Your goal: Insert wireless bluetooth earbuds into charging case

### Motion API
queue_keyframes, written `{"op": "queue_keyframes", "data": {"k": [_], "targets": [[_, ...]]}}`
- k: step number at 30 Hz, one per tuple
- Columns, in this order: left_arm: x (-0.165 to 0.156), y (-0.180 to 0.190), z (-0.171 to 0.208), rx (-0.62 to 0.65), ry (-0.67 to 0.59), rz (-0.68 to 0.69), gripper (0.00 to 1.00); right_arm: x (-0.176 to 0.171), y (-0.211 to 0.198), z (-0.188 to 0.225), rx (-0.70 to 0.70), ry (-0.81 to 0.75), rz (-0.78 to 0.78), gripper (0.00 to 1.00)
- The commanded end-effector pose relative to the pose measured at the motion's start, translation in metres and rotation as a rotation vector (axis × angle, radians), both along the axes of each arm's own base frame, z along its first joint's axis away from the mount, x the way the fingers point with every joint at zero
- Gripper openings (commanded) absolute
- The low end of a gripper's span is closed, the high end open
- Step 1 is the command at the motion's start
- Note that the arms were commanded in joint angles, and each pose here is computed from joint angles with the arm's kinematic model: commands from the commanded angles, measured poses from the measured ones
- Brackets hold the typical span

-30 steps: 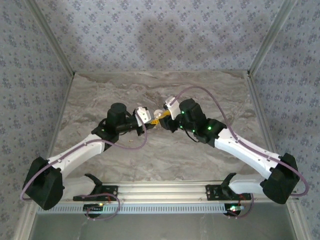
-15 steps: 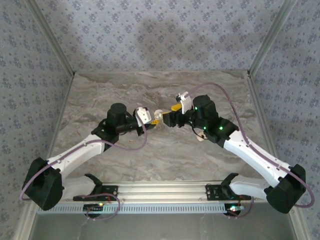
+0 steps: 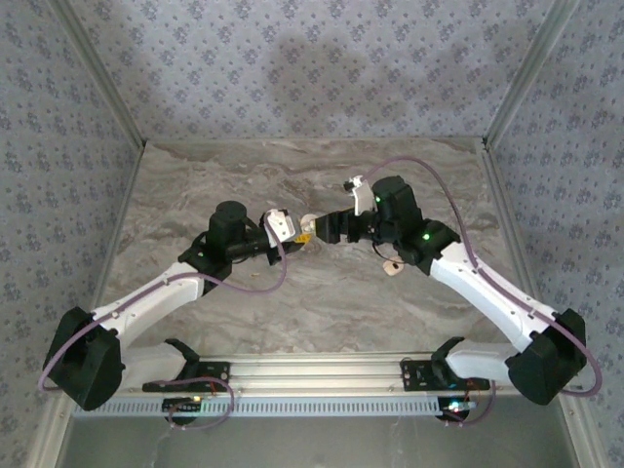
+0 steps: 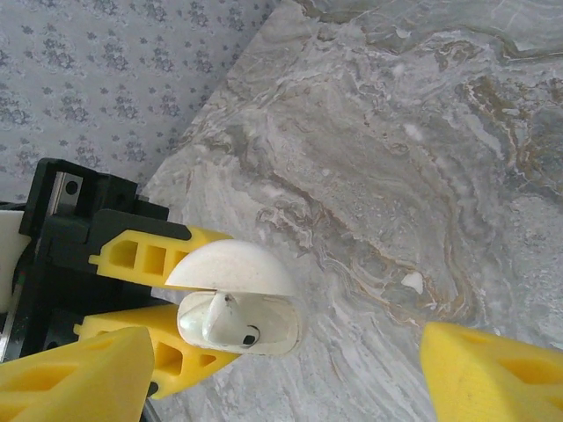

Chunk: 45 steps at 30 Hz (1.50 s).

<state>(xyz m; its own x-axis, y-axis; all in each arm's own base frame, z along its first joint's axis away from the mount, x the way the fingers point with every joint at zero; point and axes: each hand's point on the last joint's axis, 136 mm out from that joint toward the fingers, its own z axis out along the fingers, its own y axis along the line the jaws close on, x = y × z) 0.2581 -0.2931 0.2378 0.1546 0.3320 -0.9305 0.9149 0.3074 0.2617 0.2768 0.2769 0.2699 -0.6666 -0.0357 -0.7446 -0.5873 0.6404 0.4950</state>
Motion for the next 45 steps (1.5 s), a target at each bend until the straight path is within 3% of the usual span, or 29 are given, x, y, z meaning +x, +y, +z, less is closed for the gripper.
{"op": "queue_keyframes", "data": {"k": [1, 15, 24, 32, 40, 45], "targets": [[-0.003, -0.004, 0.010, -0.020, -0.037, -0.024, 0.17, 0.002, 0.004, 0.013, 0.031, 0.007, 0.012, 0.82], [-0.005, -0.005, 0.014, -0.030, -0.044, -0.035, 0.17, 0.011, 0.006, -0.003, 0.015, 0.072, -0.005, 0.80], [-0.006, -0.005, 0.017, -0.035, -0.049, -0.039, 0.16, 0.023, -0.010, -0.015, 0.002, 0.135, -0.105, 0.78], [-0.006, -0.005, 0.020, -0.041, -0.055, -0.042, 0.17, 0.022, -0.004, -0.016, 0.018, 0.169, -0.082, 0.77], [-0.012, -0.009, 0.018, -0.038, -0.024, -0.086, 0.17, 0.012, -0.015, 0.015, 0.014, -0.043, -0.002, 0.77], [-0.015, -0.009, 0.015, -0.020, -0.021, -0.102, 0.17, -0.005, -0.028, 0.034, -0.045, -0.237, 0.146, 0.77]]}}
